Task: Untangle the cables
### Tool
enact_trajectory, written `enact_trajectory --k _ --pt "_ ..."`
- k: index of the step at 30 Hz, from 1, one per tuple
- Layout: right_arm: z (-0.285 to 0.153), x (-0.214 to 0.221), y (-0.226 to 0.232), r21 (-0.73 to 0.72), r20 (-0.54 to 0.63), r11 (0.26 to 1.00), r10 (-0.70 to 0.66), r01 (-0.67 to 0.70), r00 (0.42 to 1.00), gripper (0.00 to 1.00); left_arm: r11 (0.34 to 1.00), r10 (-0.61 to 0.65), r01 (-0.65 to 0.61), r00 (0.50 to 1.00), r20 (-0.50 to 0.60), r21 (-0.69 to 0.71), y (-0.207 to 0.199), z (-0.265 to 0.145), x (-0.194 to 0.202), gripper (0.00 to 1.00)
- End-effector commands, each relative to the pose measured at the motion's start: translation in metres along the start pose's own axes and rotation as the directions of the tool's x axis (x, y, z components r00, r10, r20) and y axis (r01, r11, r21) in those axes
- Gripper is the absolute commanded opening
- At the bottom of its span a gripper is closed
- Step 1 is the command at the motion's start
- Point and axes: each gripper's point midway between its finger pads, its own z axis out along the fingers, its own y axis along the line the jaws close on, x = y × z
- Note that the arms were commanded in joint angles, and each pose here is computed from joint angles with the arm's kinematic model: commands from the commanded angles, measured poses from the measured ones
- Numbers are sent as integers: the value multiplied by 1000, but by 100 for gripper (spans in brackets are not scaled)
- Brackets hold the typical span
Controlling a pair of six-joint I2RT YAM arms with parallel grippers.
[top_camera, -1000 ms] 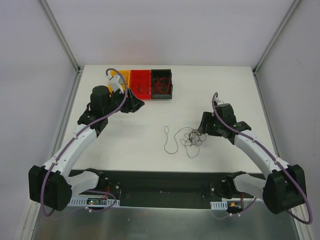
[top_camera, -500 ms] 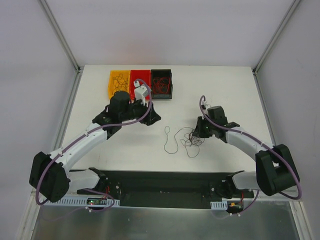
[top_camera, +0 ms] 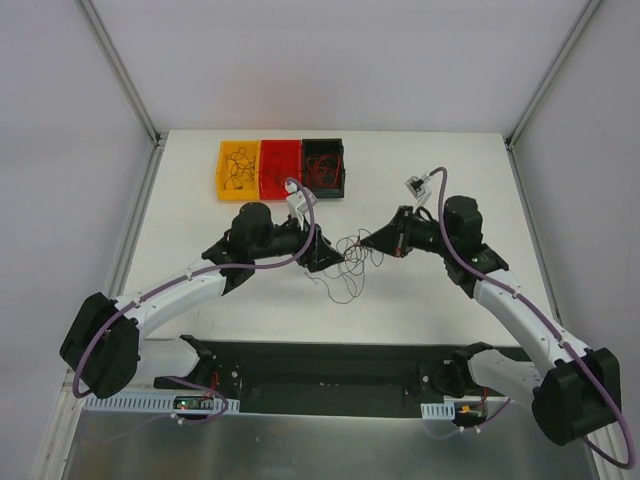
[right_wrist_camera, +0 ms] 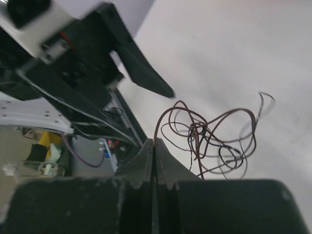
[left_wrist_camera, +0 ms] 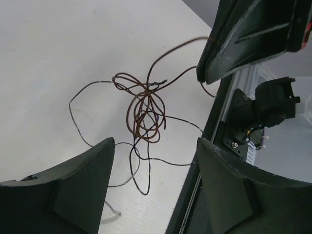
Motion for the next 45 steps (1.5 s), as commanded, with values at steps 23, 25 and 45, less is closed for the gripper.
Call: enact_trajectory --k 23,25,45 --pt "-108 -116 240 -342 350 881 -202 326 915 0 840 -348 298 937 -29 -453 108 8 79 5" --pt "-119 -126 246 -290 400 884 -237 368 885 1 836 -325 282 946 -12 -470 110 -3 81 4" --pt "-214 -171 195 450 516 805 -588 387 623 0 621 -166 202 978 125 -758 130 -121 63 25"
